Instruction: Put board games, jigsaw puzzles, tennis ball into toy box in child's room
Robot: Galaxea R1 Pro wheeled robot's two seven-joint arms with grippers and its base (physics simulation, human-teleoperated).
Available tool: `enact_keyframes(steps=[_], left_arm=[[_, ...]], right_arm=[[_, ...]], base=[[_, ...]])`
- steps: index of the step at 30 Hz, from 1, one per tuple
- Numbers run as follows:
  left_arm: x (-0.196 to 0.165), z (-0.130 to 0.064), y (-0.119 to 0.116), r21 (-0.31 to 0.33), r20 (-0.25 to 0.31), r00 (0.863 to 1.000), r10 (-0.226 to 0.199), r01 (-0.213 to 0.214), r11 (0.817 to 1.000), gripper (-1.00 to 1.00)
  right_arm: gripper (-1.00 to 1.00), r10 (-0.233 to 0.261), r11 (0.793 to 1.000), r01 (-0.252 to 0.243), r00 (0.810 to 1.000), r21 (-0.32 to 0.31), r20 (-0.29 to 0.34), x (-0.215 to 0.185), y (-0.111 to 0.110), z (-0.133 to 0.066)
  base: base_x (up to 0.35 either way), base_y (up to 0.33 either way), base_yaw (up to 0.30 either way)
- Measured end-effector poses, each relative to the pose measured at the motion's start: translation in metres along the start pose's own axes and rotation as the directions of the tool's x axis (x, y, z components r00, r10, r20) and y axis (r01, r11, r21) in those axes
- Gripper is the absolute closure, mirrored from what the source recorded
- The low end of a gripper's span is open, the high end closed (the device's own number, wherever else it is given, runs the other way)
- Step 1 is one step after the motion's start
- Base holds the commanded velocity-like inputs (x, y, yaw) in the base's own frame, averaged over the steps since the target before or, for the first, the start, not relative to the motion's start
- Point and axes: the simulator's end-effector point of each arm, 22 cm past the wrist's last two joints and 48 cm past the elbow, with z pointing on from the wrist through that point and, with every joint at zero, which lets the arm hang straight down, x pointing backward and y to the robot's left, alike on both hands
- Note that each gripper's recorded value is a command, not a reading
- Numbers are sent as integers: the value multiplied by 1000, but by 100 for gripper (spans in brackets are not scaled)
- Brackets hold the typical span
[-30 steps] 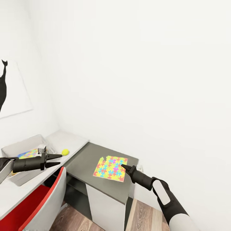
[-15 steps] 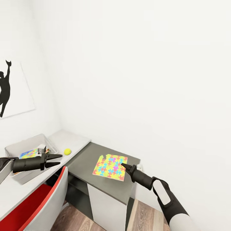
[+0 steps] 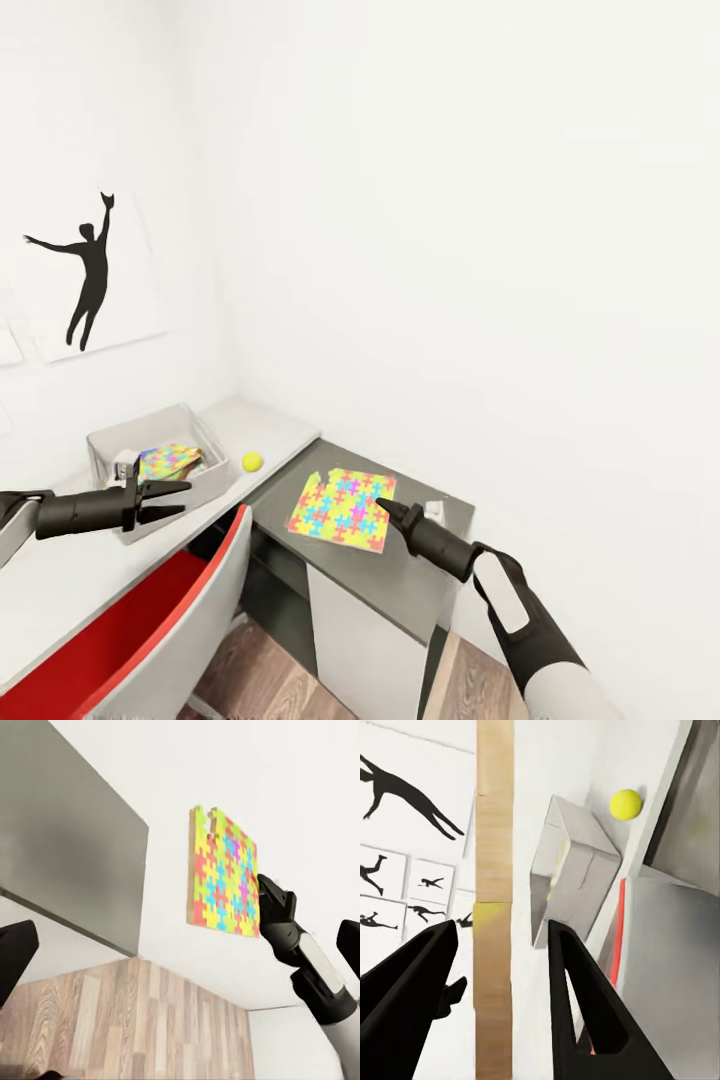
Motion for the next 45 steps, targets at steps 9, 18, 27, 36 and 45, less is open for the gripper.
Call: enact_keyframes(steps=[9, 18, 27, 36, 45], left_arm=[[-6, -12, 5, -13, 23, 1000, -8, 8, 1000, -100], [-79, -137, -6, -106, 261, 963, 72, -46, 993, -100], [-101, -190, -15, -165, 333, 935, 125, -72, 984, -100], [-101, -191, -15, -167, 334, 934, 125, -72, 983, -100], [-100, -188, -15, -163, 333, 935, 123, -71, 984, -100]], right_arm=[[100, -138, 990, 139, 989, 2, -56, -50, 110, 54], [100, -297, 953, 296, 955, 67, 0, -123, 206, 79], [100, -334, 943, 334, 940, 9, 65, -135, 256, 61], [100, -339, 941, 339, 939, 14, 60, -133, 255, 61], [100, -342, 940, 341, 938, 20, 60, -133, 253, 62]], base=[[0, 0, 290], [0, 0, 290], [0, 0, 122], [42, 16, 110], [212, 138, 283]])
